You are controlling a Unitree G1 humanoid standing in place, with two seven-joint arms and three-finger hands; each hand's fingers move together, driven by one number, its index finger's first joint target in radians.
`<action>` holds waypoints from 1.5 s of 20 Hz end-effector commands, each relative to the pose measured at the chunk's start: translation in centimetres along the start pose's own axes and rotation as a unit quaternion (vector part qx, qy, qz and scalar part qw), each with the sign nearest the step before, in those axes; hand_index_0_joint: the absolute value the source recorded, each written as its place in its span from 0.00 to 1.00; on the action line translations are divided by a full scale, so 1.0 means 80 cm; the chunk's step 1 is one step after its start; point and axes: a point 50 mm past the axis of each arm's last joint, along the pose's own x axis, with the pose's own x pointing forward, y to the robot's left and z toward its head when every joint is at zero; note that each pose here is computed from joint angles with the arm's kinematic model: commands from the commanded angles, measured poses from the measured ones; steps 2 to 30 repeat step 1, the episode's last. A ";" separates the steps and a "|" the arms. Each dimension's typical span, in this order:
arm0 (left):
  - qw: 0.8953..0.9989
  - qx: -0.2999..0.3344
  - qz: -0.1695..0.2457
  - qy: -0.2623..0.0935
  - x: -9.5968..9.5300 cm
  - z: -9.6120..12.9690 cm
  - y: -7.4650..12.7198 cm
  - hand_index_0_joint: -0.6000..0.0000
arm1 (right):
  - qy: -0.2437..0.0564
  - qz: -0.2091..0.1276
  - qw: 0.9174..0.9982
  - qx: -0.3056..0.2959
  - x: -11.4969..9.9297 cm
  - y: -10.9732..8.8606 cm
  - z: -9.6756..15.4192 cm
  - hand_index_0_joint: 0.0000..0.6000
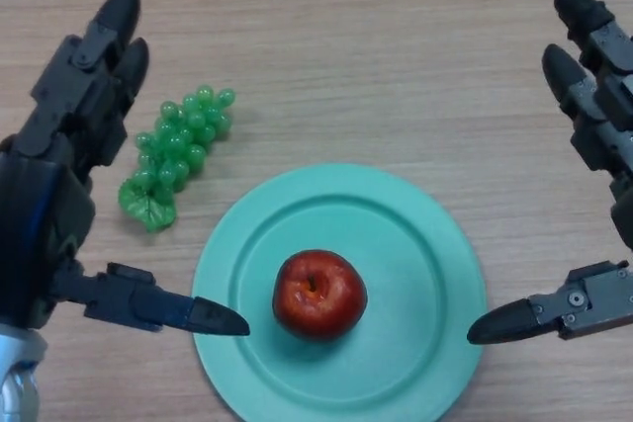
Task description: Pick up the red apple and place it on the plate
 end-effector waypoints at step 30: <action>0.997 0.025 0.018 -0.074 0.000 0.030 0.013 1.00 | -0.076 -0.004 0.997 -0.019 -0.001 -0.004 0.032 0.00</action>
